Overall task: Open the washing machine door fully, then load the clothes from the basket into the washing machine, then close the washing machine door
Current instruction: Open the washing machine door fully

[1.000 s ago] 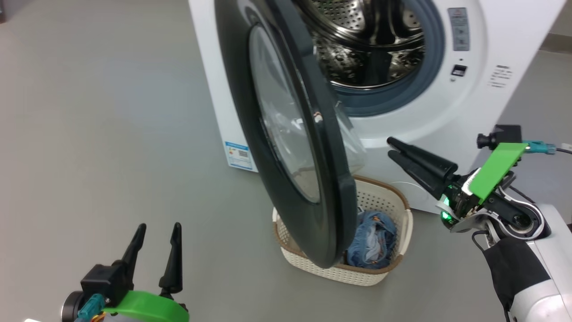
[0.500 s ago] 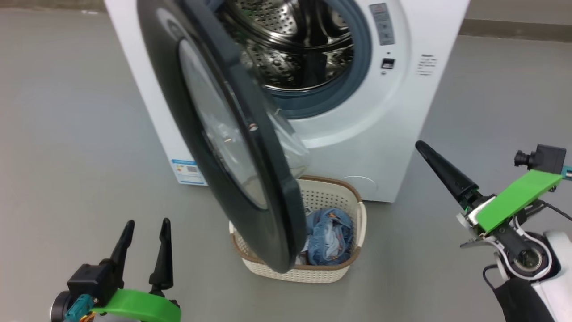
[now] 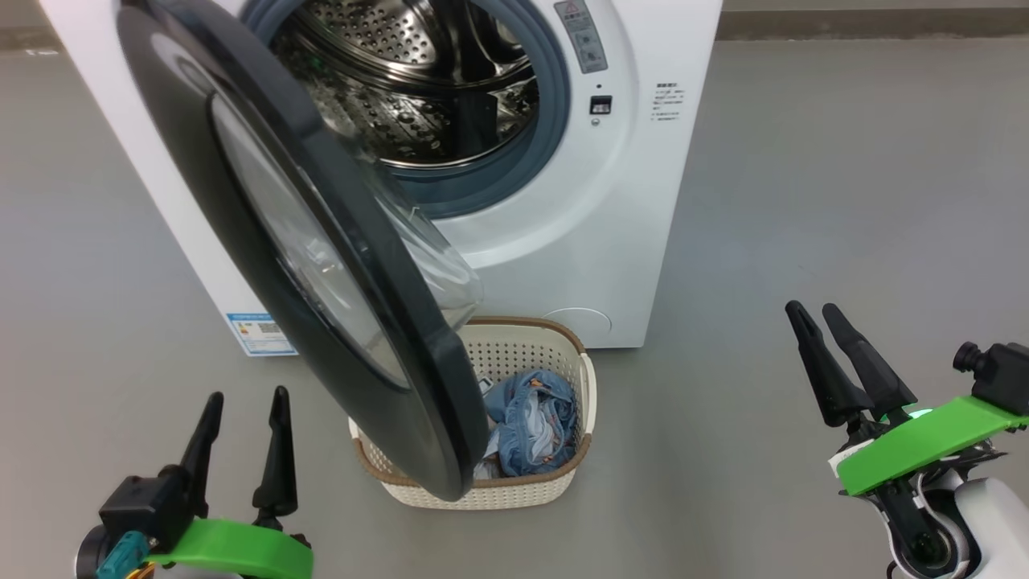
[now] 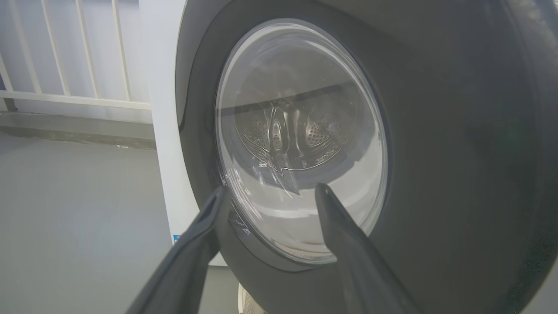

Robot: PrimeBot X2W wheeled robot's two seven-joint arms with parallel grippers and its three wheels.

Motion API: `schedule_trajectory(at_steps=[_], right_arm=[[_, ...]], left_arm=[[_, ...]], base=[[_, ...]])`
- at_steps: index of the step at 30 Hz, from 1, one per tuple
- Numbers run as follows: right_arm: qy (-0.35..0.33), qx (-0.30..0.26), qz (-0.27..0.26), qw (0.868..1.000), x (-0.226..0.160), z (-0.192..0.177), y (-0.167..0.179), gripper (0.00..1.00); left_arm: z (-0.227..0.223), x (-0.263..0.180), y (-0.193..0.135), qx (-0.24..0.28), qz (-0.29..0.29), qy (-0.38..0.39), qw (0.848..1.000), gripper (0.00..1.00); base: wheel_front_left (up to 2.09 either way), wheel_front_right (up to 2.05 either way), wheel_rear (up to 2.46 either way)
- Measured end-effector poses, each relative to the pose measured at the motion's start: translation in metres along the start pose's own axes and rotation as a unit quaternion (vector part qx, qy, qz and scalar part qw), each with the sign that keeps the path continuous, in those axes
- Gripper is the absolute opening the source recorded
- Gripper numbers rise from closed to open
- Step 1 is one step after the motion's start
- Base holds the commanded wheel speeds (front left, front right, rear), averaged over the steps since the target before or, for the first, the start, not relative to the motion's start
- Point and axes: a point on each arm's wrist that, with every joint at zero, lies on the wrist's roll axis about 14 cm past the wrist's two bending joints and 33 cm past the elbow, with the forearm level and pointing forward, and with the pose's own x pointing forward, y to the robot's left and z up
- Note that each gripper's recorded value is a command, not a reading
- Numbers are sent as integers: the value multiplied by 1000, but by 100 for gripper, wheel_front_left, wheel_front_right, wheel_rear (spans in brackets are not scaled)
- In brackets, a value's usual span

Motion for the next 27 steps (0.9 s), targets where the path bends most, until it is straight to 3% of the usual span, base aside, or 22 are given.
schedule_trajectory(at_steps=[7,15,27], right_arm=[[-12,-95,-27,995,-18,-8,-22,100],[-22,-143,-87,986,-36,-9,-57,100],[-32,-210,-102,972,-39,-6,-56,100]], left_arm=[[-5,6,-6,-3,-8,5,1000,100],[-6,8,-10,-5,-13,5,1000,100],[-3,3,-9,-5,-11,1,1000,100]], base=[[0,0,0],[0,0,0],[0,0,0]])
